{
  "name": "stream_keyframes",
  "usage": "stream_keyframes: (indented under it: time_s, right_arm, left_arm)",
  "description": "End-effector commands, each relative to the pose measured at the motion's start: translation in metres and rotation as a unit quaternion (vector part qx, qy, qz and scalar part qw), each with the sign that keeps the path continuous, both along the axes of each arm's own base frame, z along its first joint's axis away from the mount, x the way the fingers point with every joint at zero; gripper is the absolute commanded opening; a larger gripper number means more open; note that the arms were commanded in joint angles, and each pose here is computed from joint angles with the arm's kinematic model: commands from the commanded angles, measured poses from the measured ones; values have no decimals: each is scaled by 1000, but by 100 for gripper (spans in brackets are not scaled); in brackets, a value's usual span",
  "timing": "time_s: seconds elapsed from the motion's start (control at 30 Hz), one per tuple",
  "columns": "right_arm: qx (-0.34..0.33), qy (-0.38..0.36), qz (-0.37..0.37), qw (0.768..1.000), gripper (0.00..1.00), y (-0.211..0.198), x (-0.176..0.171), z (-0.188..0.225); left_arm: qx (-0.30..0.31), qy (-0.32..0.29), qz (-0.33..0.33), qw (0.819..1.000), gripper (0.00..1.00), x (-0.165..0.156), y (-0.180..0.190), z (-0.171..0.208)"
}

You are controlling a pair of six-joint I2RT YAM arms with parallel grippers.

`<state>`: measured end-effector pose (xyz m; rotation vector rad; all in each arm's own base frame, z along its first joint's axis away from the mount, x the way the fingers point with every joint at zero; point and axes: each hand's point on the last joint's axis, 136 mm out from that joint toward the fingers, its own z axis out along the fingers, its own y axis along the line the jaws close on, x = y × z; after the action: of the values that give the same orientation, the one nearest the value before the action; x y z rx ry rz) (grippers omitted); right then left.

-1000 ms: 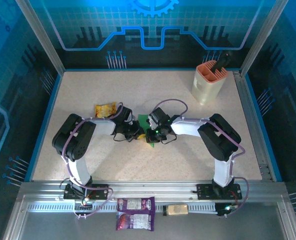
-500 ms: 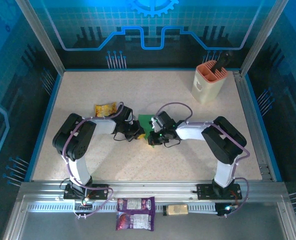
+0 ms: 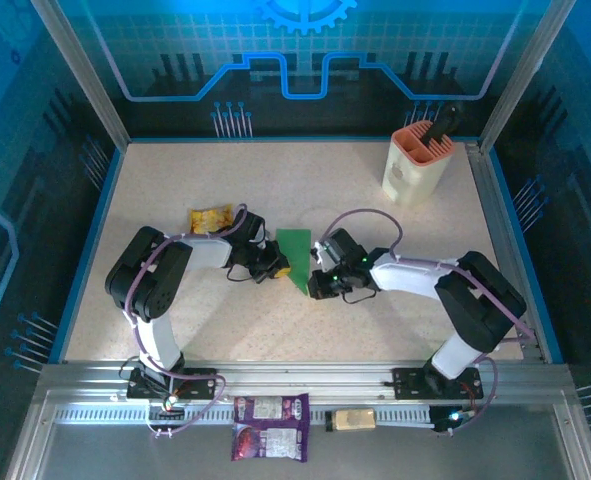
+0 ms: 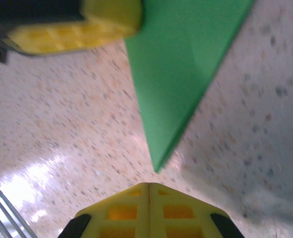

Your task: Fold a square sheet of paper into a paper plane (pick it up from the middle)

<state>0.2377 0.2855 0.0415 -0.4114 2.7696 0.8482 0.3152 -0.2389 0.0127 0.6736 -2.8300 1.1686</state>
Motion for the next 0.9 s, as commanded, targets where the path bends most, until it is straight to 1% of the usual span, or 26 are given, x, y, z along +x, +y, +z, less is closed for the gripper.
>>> stream_keyframes:
  time_s: [0.0,0.23,0.43,0.57,0.63,0.77,0.87]
  right_arm:
    - [-8,-1,-2,1000,4,8,16,1]
    - [-23,10,-7,1000,2,22,35,-12]
    - [-51,28,-8,998,2,15,32,-30]
    - [-88,42,-12,995,1,0,24,-46]
    - [-98,51,-11,994,1,-5,19,-52]
    - [-111,64,-11,992,1,-11,12,-59]
    - [-114,68,-14,991,1,-13,11,-61]
  left_arm:
    - [58,39,17,997,2,-14,16,-31]
    - [49,35,13,998,2,-14,11,-26]
    - [33,18,5,999,2,-10,2,-14]
    - [18,-10,-6,1000,2,-6,-6,1]
    - [7,-34,-8,999,2,-3,-9,11]
    - [-6,-80,-16,997,2,1,-13,30]
    - [-11,-96,-23,995,2,0,-15,33]
